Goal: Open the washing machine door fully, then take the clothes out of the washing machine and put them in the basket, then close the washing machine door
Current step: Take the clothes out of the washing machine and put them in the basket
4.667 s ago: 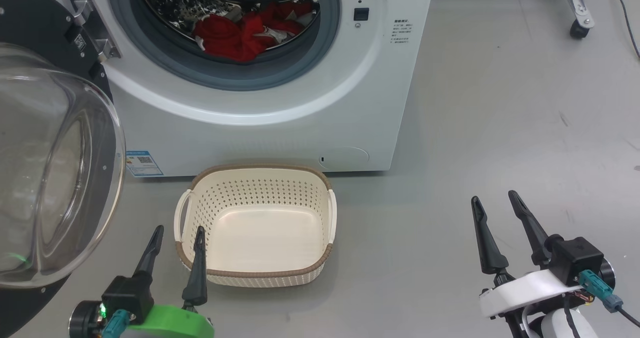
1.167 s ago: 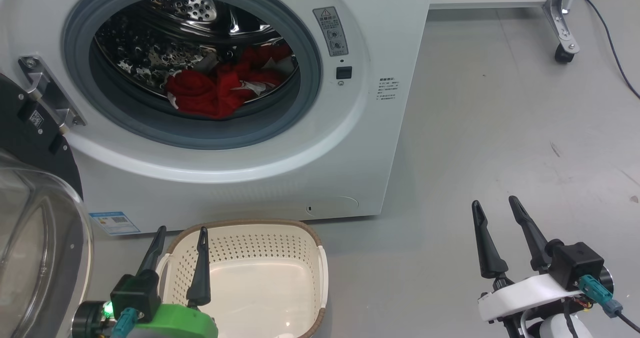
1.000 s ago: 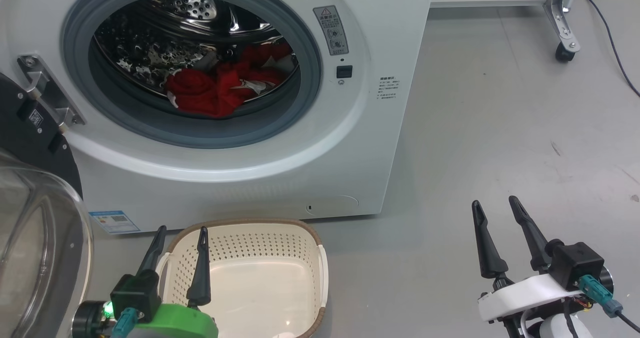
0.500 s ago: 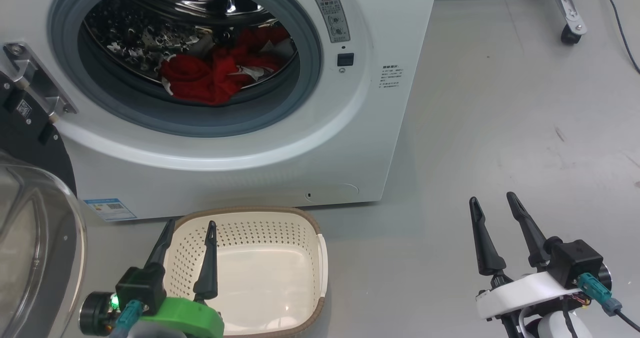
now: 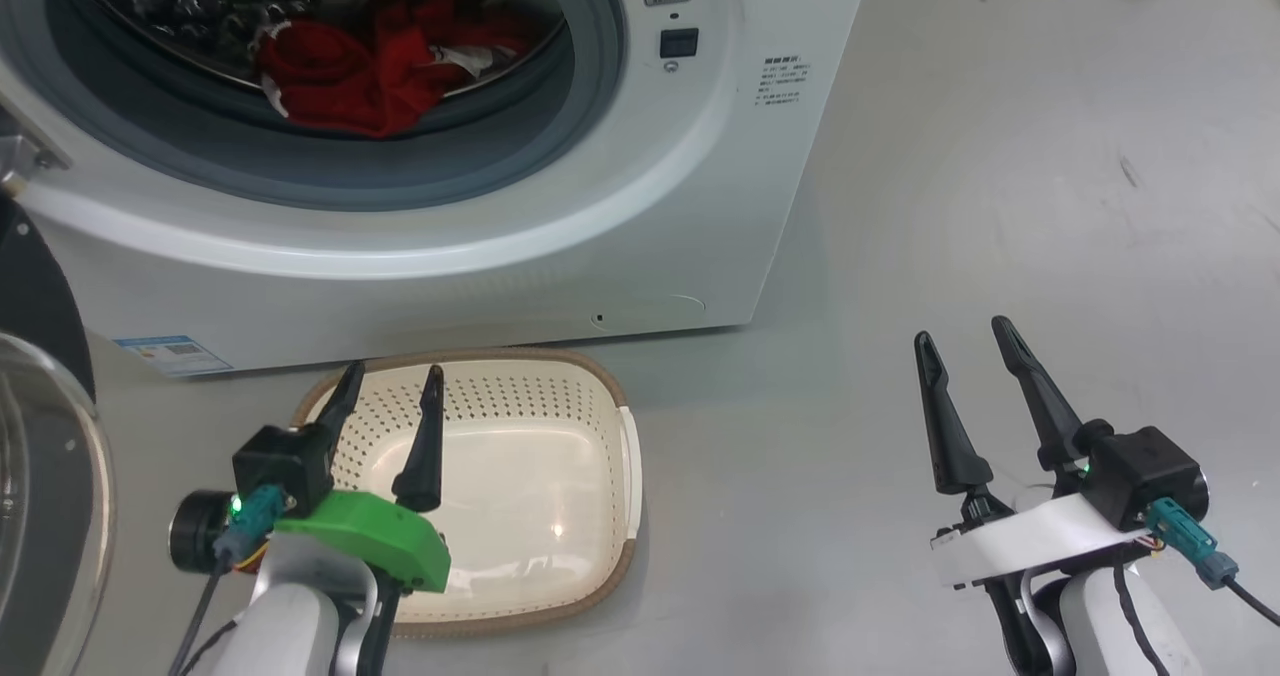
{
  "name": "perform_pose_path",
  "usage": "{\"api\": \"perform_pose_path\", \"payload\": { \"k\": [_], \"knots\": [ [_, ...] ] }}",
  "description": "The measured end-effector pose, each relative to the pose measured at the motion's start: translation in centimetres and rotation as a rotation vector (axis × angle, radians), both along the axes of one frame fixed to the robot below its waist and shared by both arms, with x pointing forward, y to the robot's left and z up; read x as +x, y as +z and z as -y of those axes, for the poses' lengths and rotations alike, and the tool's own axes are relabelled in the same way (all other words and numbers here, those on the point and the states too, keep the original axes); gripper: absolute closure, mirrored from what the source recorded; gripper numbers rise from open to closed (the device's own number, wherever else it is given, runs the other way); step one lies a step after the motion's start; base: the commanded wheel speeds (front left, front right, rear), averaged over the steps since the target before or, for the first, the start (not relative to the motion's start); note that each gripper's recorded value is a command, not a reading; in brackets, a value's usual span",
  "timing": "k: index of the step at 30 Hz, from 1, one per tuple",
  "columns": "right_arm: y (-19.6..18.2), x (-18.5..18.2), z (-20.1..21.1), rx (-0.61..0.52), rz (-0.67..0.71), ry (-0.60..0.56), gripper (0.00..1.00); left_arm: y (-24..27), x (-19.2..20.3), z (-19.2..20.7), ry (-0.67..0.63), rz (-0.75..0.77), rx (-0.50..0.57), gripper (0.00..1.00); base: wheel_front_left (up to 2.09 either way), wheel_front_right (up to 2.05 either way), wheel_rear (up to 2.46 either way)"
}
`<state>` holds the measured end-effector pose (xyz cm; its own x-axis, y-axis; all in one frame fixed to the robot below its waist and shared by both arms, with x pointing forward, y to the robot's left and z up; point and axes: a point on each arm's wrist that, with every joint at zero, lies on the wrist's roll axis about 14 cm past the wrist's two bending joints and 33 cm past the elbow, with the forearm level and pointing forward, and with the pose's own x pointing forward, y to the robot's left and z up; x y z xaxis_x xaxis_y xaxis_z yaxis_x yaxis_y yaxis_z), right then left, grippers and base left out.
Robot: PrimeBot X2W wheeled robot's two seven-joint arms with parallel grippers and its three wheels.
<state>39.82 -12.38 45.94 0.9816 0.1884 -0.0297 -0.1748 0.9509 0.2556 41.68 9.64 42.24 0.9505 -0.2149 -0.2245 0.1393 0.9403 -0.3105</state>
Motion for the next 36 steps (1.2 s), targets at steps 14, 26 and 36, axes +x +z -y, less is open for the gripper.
{"api": "perform_pose_path", "payload": {
  "k": [14, 26, 36],
  "knots": [
    [-2.4, 3.2, 0.1, 0.017, -0.039, -0.003, 0.00, -3.5, 8.4, 1.2, -0.094, -0.101, -0.002, 0.00, 0.00, 0.00, 0.00],
    [-4.7, 4.5, 1.7, 0.038, -0.091, -0.048, 0.00, -5.1, 15.8, 1.8, -0.188, -0.135, 0.058, 0.00, 0.00, 0.00, 0.00],
    [-5.8, 4.9, 3.4, 0.055, -0.119, -0.098, 0.00, -5.4, 21.1, 1.9, -0.220, -0.163, 0.090, 0.00, 0.00, 0.00, 0.00]
  ]
}}
